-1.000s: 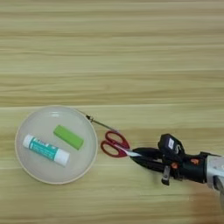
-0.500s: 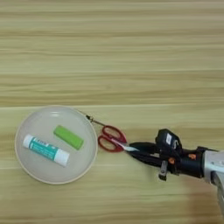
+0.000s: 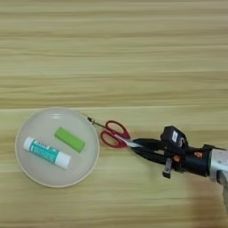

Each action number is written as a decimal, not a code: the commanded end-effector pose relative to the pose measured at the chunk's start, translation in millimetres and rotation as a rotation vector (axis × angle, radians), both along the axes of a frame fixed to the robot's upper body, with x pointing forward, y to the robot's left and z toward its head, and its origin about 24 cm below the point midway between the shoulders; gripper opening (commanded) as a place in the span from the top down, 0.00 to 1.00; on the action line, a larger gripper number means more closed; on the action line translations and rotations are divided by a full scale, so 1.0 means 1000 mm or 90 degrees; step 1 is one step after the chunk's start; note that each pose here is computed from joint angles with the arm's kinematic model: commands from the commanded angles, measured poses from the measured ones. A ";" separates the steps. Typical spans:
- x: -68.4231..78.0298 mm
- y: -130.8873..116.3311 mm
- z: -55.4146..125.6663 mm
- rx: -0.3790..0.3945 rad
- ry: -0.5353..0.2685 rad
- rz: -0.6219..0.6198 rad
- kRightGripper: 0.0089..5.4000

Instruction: Move the objects on the table

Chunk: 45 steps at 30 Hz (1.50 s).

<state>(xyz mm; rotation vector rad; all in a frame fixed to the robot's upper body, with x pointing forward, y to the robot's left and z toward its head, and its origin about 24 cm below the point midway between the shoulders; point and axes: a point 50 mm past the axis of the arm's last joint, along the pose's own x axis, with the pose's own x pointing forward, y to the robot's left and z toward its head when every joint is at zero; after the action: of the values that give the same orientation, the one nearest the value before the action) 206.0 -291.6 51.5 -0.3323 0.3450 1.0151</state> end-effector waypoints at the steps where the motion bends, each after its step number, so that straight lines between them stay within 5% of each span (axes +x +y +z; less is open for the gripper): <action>1: 0.023 -0.003 0.032 -0.008 -0.099 -0.030 0.87; 30: 0.083 0.038 0.025 -0.082 -0.126 -0.066 0.87; 45: 0.087 0.042 0.023 -0.125 -0.147 -0.050 0.87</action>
<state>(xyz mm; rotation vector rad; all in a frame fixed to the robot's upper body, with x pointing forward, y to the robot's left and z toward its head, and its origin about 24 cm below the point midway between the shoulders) 274.1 -249.5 39.6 -0.5119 0.3760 0.9038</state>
